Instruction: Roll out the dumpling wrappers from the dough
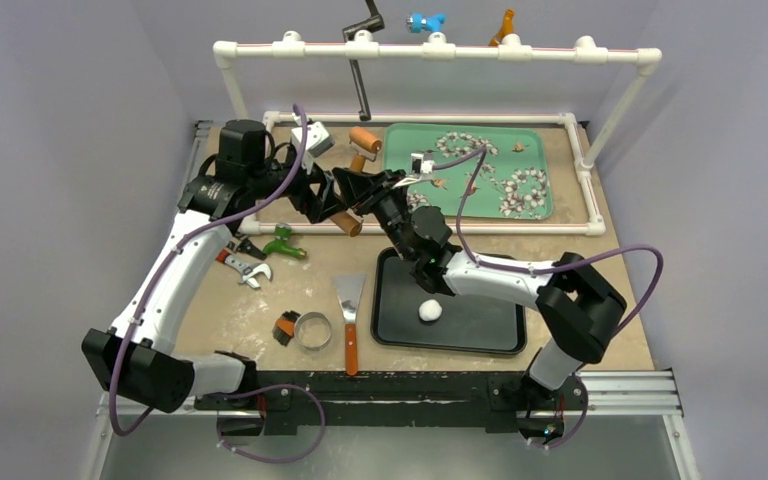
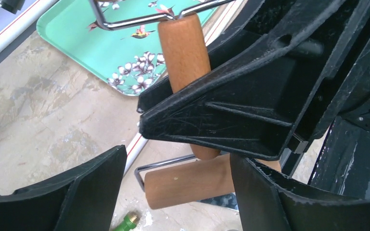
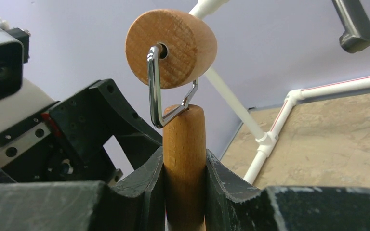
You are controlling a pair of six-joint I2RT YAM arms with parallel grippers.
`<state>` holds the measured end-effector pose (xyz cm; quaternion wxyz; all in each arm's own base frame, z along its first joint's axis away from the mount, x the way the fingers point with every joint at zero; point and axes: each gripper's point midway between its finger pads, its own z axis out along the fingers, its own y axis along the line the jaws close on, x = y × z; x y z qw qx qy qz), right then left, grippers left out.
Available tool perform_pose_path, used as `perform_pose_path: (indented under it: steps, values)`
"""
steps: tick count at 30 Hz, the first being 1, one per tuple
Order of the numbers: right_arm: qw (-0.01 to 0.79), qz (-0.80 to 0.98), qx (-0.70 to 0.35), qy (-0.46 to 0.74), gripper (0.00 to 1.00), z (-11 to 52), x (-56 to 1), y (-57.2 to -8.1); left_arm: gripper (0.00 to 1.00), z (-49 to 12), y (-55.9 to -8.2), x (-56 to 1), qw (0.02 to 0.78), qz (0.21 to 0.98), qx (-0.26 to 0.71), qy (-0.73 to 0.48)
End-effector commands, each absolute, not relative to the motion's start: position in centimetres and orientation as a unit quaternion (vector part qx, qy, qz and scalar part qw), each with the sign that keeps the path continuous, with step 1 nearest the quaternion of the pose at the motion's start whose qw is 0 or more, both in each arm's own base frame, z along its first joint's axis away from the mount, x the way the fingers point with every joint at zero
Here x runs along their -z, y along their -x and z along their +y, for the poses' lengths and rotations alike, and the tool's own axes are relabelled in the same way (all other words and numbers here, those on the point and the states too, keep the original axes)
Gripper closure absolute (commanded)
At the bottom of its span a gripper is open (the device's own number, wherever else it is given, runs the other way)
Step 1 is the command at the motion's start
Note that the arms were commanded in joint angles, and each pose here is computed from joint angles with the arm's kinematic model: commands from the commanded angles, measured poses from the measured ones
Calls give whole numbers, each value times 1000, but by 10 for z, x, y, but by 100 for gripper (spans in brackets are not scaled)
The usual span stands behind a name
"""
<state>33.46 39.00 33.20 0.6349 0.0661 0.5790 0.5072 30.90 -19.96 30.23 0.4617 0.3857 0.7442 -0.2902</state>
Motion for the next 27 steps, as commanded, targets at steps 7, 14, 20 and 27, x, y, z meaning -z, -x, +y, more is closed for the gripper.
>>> perform_pose_path:
  steps: [7, 14, 20, 27]
  values:
    - [583, 514, -620, -107, 100, 407, -381, -319, 21, -211, -320, -308, 494, 724, 299, -377]
    - [558, 520, -637, -116, 100, 418, -369, -320, 14, -229, -315, -306, 465, 719, 359, -371]
    - [560, 510, -644, -107, 100, 416, -375, -314, 45, -234, -310, -292, 457, 712, 376, -378]
    - [566, 511, -640, -97, 100, 416, -374, -312, 85, -236, -302, -299, 457, 696, 381, -402]
